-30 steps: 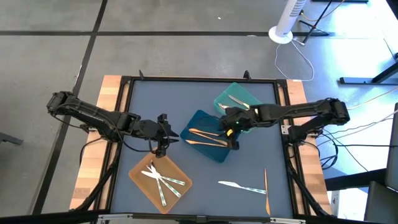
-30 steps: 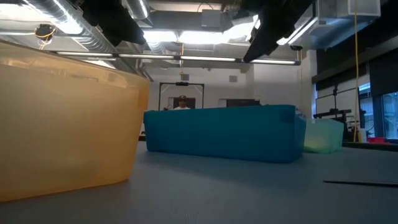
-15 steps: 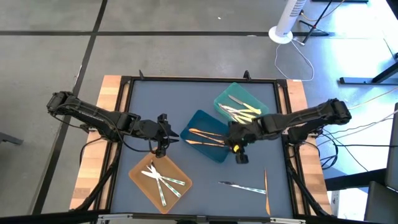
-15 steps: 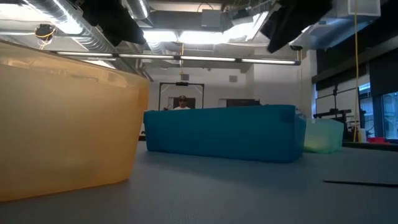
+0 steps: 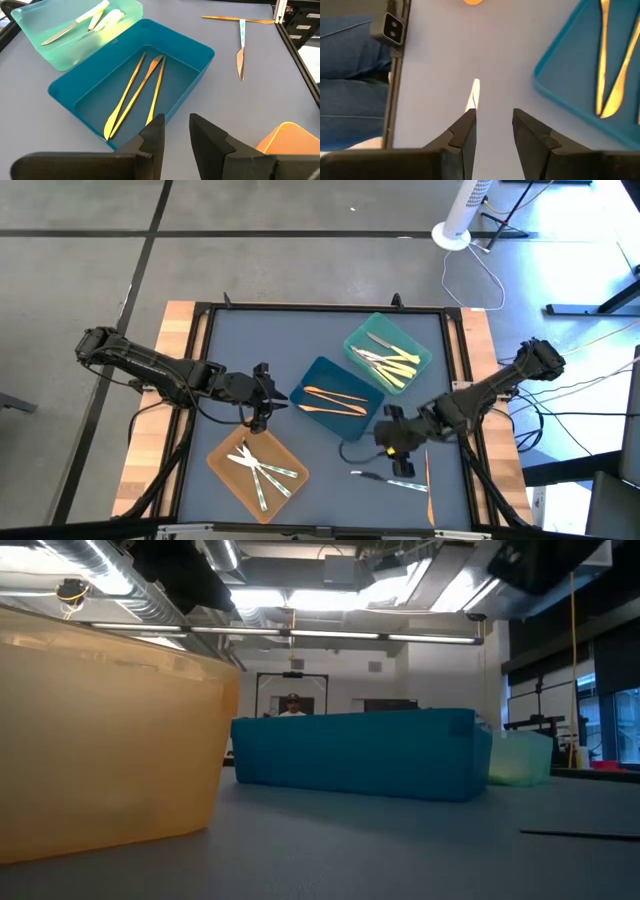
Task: Sort silverware by color (type)
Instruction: Put the blue knife into the orange bin
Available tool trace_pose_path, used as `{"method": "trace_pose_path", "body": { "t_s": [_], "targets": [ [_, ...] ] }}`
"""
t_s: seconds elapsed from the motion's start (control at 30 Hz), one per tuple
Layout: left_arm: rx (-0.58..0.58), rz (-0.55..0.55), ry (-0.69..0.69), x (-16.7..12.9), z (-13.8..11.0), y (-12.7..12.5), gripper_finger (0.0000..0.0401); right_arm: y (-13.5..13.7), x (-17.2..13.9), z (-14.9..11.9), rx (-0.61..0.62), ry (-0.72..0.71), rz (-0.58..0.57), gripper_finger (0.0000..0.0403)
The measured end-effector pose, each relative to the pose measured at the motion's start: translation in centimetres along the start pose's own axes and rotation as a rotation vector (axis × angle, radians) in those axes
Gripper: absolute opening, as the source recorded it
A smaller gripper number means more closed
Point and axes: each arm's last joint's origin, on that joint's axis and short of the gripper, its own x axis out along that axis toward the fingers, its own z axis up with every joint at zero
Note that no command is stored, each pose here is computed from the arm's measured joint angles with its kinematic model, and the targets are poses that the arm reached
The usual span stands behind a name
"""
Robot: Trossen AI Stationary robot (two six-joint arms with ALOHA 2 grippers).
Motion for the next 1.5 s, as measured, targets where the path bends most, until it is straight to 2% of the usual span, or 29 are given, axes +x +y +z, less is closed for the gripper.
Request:
{"method": "trace_pose_path", "body": {
  "t_s": [0.27,0.53,0.67,0.97,1.5],
  "targets": [
    [0.0,-0.03,0.008,0.0,0.0,-0.1,0.0084,5.0,1.2,-3.0,0.084,-0.035,-0.083,0.0115],
    [-0.003,-0.03,0.008,0.0,0.0,-0.1,0.0084,7.8,3.7,-6.1,0.141,0.063,-0.122,0.0115],
    [-0.003,-0.03,0.007,0.0,0.0,-0.1,0.0084,8.4,4.9,-7.0,0.183,0.103,-0.143,0.0115],
    [-0.003,-0.03,0.008,0.0,0.0,-0.1,0.0084,8.8,7.7,-8.2,0.178,0.226,-0.158,0.0115],
    [-0.003,-0.03,0.008,0.0,0.0,-0.1,0.0084,8.6,10.4,-9.2,0.156,0.283,-0.233,0.0115]
  ]
}}
